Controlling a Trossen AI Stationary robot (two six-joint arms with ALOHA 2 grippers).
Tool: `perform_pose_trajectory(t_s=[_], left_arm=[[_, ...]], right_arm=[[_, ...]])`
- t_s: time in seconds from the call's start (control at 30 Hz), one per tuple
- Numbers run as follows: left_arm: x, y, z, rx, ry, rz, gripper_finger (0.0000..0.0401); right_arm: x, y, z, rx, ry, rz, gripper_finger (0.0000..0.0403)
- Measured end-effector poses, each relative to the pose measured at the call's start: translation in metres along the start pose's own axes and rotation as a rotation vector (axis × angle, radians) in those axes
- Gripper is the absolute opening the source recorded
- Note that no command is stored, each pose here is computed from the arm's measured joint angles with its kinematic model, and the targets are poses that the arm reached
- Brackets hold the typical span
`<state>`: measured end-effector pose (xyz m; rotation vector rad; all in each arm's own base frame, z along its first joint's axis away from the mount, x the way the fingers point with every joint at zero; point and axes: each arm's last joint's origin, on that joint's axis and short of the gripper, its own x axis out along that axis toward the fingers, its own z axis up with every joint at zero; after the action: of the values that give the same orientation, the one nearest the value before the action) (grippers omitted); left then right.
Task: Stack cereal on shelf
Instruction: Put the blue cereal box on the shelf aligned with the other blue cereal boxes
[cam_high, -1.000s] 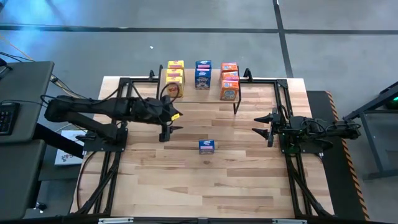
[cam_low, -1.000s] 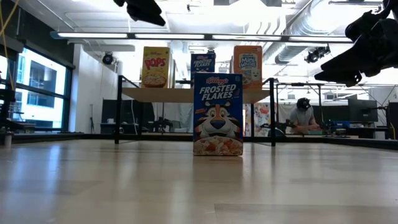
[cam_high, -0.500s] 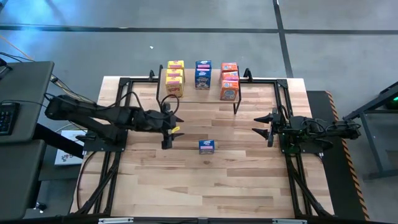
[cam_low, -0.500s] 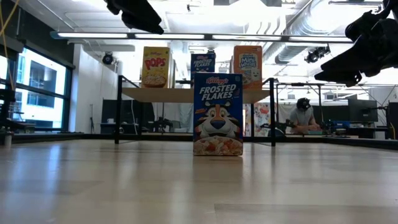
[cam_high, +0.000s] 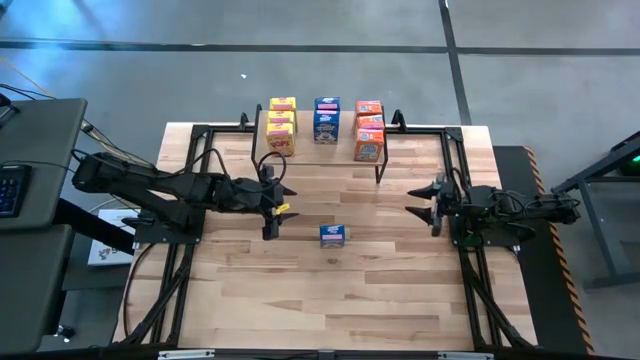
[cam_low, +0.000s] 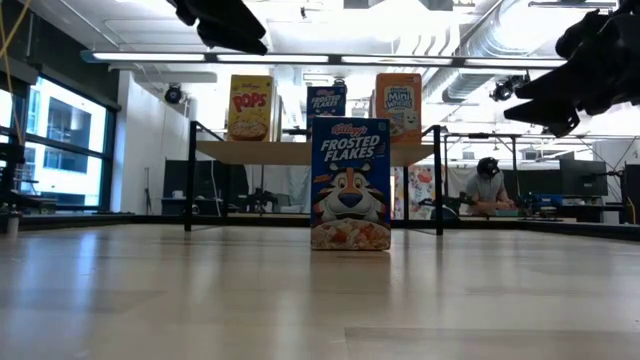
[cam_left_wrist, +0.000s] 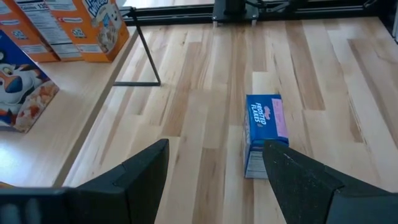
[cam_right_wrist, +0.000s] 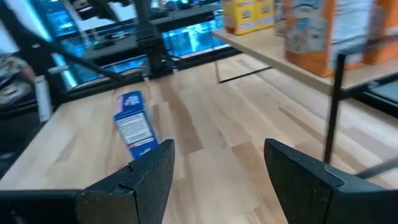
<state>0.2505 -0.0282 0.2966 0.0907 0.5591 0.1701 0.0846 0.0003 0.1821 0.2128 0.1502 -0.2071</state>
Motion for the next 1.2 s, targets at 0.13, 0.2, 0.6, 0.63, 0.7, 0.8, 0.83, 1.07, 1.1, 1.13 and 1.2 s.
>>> perform_pose_trajectory(t_s=[0.13,0.2,0.6,0.63,0.7,0.8,0.83,1.07,1.1,1.13,1.2], left_arm=[[0.0,0.0,0.0,0.0,0.0,0.001,0.025],[0.0,0.0,0.0,-0.005,0.0,0.001,0.025],[0.0,0.0005,0.0002,-0.045,-0.003,0.015,0.025],[0.0,0.0006,0.0002,-0.045,-0.003,0.017,0.025],[0.0,0.0007,0.0002,-0.046,-0.003,0.018,0.025],[0.0,0.0007,0.0002,-0.046,-0.003,0.018,0.025],[0.0,0.0007,0.0002,-0.046,-0.003,0.018,0.025],[0.0,0.0007,0.0011,-0.049,-0.012,0.02,0.025],[0.0,0.0007,0.0011,-0.049,-0.012,0.02,0.025],[0.0,0.0007,0.0011,-0.049,-0.012,0.02,0.025],[-0.0007,0.0009,0.0016,-0.048,-0.013,0.019,0.025]], right_arm=[[-0.0002,0.0033,0.0013,-0.062,0.0,0.1,0.0241],[-0.0004,0.0048,0.0031,-0.063,-0.013,0.14,0.0241],[-0.0006,0.006,0.0053,-0.048,-0.031,0.167,0.0241],[-0.0005,0.0058,0.0053,-0.052,-0.033,0.16,0.0243],[-0.0005,0.0052,0.0055,-0.056,-0.038,0.14,0.0251],[-0.0006,0.0061,0.0054,-0.076,-0.034,0.173,0.0268],[-0.0007,0.0068,0.0058,-0.073,-0.036,0.193,0.0272],[-0.0015,0.0093,0.0095,0.065,-0.05,0.262,0.028],[-0.0015,0.0094,0.0095,0.087,-0.046,0.265,0.028],[-0.0015,0.0095,0.0095,0.117,-0.042,0.268,0.028],[-0.0015,0.0093,0.0098,0.183,-0.037,0.265,0.028]])
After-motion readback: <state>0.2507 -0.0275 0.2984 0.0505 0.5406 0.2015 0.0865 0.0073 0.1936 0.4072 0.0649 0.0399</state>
